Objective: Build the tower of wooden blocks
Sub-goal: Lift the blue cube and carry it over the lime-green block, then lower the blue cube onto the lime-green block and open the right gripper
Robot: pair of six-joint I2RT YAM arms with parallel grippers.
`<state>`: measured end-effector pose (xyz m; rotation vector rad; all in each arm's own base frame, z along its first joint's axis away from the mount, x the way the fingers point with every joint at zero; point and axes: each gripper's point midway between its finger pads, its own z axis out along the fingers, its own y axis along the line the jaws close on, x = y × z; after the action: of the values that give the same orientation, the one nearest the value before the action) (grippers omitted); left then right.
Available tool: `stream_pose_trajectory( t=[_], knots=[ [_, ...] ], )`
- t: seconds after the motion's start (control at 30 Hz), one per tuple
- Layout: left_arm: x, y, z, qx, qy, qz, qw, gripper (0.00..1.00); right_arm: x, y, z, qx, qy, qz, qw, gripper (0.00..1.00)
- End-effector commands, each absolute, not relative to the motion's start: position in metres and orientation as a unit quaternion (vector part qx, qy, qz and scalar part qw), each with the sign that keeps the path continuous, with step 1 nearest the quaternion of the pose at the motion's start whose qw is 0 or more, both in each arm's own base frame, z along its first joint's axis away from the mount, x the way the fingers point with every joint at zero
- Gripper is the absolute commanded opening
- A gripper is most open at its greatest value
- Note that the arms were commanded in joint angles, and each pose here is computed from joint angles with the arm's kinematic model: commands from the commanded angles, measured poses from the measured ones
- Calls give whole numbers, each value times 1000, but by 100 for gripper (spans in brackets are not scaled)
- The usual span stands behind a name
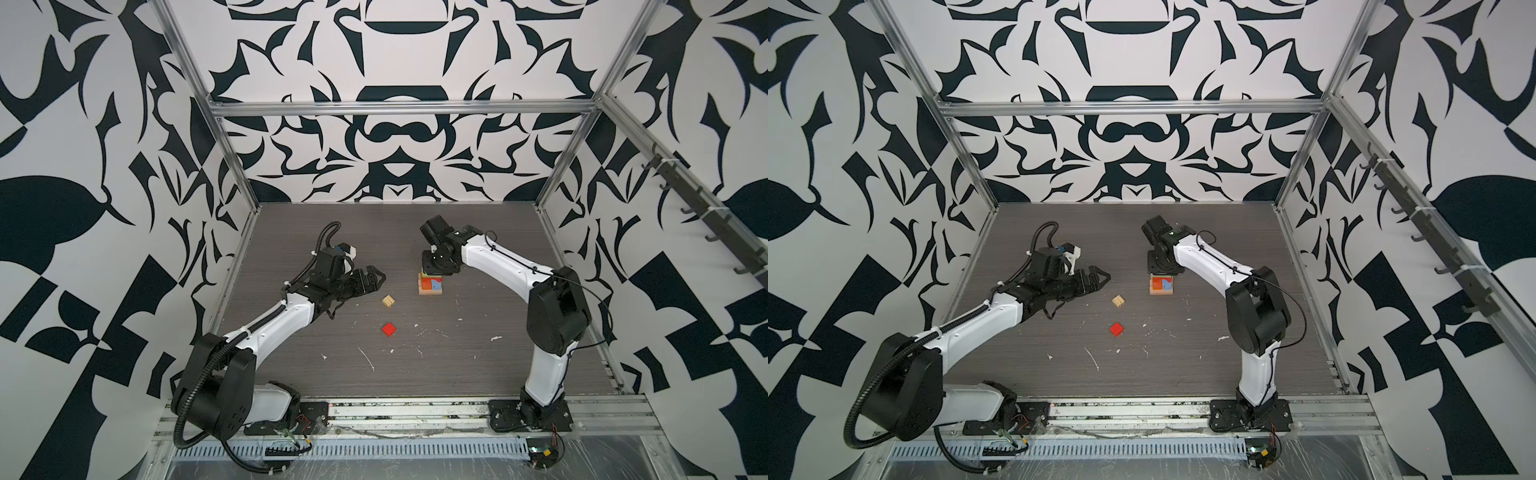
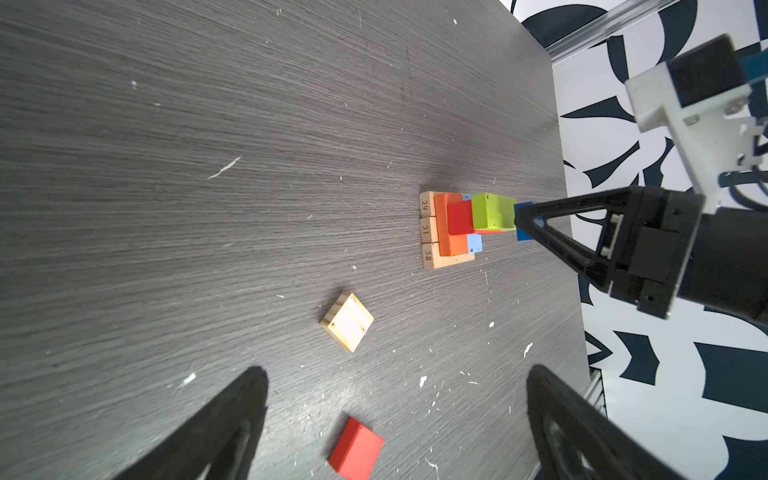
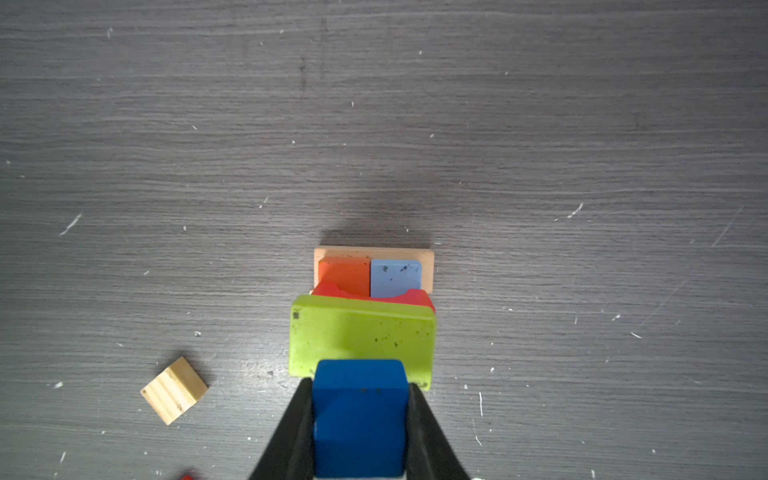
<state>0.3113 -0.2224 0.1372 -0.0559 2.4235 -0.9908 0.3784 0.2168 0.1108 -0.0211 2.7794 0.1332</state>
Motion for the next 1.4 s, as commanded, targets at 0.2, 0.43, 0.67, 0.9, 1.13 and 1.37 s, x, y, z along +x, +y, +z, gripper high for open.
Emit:
stream_pose_trajectory(
  t=[0.2,0.43,0.67,0.9,1.13,1.37],
  knots=[
    [307,-223,141,-17,893,-369,257,100,390,218,128,-7,979,43,198,17],
    [307,-223,140,-17,893,-368,257,100,392,218,126,-7,980,40,197,18],
    [306,-222,139,-18,894,-367,257,100,393,219,124,-7,980,38,194,19],
    [306,-222,138,-18,894,-366,257,100,393,218,121,-7,981,35,193,19],
    [306,-221,137,-18,895,-365,257,99,394,219,118,-7,981,34,191,20],
    [306,-221,138,-17,894,-365,259,99,394,220,115,-8,982,36,187,21]
  ],
)
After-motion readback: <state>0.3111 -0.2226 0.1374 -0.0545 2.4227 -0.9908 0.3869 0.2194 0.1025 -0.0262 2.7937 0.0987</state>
